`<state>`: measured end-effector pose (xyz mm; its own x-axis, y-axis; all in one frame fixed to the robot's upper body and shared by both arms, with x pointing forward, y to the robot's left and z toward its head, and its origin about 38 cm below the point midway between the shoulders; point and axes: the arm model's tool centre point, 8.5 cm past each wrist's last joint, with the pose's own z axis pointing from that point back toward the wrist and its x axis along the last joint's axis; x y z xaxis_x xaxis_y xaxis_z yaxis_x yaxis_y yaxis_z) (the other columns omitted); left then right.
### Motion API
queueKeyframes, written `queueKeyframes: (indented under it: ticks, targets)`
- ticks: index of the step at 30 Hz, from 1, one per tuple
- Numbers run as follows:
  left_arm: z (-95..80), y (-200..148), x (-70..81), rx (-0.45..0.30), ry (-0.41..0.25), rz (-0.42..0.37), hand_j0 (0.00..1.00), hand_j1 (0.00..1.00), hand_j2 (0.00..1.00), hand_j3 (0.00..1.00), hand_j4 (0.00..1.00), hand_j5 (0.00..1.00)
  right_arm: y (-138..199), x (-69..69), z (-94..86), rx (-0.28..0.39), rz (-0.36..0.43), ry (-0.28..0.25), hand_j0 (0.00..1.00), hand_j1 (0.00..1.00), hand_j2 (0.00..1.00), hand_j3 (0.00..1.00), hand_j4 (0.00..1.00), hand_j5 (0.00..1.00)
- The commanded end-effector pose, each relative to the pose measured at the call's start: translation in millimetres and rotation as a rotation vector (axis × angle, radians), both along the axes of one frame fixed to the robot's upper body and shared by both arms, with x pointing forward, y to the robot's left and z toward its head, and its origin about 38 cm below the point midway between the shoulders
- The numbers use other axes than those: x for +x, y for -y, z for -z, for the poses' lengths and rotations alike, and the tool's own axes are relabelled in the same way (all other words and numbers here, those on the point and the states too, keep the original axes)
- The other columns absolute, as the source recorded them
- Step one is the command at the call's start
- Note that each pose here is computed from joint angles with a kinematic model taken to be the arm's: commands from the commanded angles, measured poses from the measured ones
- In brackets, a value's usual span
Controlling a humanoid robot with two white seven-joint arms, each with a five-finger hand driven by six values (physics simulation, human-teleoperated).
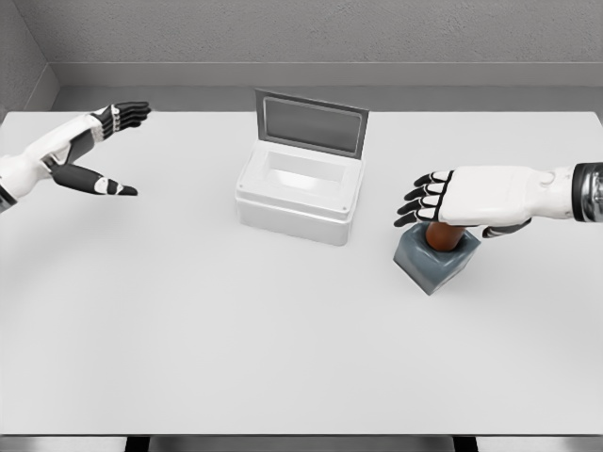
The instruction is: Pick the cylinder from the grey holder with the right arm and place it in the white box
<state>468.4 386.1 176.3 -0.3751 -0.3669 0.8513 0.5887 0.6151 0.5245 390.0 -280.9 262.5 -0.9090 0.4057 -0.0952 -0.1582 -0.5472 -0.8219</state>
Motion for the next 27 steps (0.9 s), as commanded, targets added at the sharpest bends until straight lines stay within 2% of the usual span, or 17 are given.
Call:
queueKeyframes:
  ticks: [1,3,8,9,12,14,19,22,24,27]
  targets:
    - [0.7,-3,0.3,-0.006,-0.005,-0.012,1.0,1.0,1.0,1.0,1.0,1.0,-2,0.7,1.0,0.006,0.0,-0.002,1.0,1.0,1.0,1.0,1.0,1.0]
    - [1.4,-1,0.5,-0.008,-0.005,-0.008,1.0,1.0,1.0,1.0,1.0,1.0,-2,0.8,1.2,0.005,-0.001,-0.001,0.99,0.99,0.99,0.99,0.99,0.99]
    - [2.8,1,0.6,-0.012,-0.007,-0.005,1.0,1.0,1.0,1.0,1.0,1.0,-4,0.3,3.7,0.008,-0.004,-0.008,0.76,0.76,0.76,0.76,0.76,0.76]
    - [2.7,1,0.9,-0.014,-0.006,-0.005,1.0,1.0,1.0,1.0,1.0,1.0,-4,-0.1,4.8,0.007,-0.004,-0.01,0.68,0.68,0.68,0.68,0.68,0.68]
    - [2.9,2,1.0,-0.015,-0.006,-0.004,1.0,1.0,1.0,1.0,1.0,1.0,-4,-0.7,6.8,0.007,-0.006,-0.017,0.38,0.38,0.38,0.38,0.38,0.38]
    - [3.6,3,1.0,-0.014,-0.007,-0.002,1.0,1.0,1.0,1.0,1.0,1.0,-5,-2.4,12.4,0.0,-0.009,-0.031,0.29,0.29,0.29,0.29,0.29,0.29]
    - [3.6,3,1.0,-0.014,-0.007,-0.002,1.0,1.0,1.0,1.0,1.0,1.0,-5,-1.8,10.8,0.001,-0.009,-0.027,0.18,0.18,0.18,0.18,0.18,0.18]
    - [3.5,3,1.5,-0.013,-0.007,-0.002,1.0,1.0,1.0,1.0,1.0,1.0,-3,-1.6,8.6,-0.001,-0.004,-0.023,0.17,0.17,0.17,0.17,0.17,0.17]
    - [3.6,3,1.5,-0.012,-0.007,-0.002,1.0,1.0,1.0,1.0,1.0,1.0,-1,1.0,-1.3,0.005,0.001,-0.001,0.18,0.18,0.18,0.18,0.18,0.18]
    - [4.7,5,1.2,-0.007,-0.008,0.002,1.0,1.0,1.0,1.0,1.0,1.0,-3,9.8,-36.5,0.052,0.002,0.08,0.18,0.18,0.18,0.18,0.18,0.18]
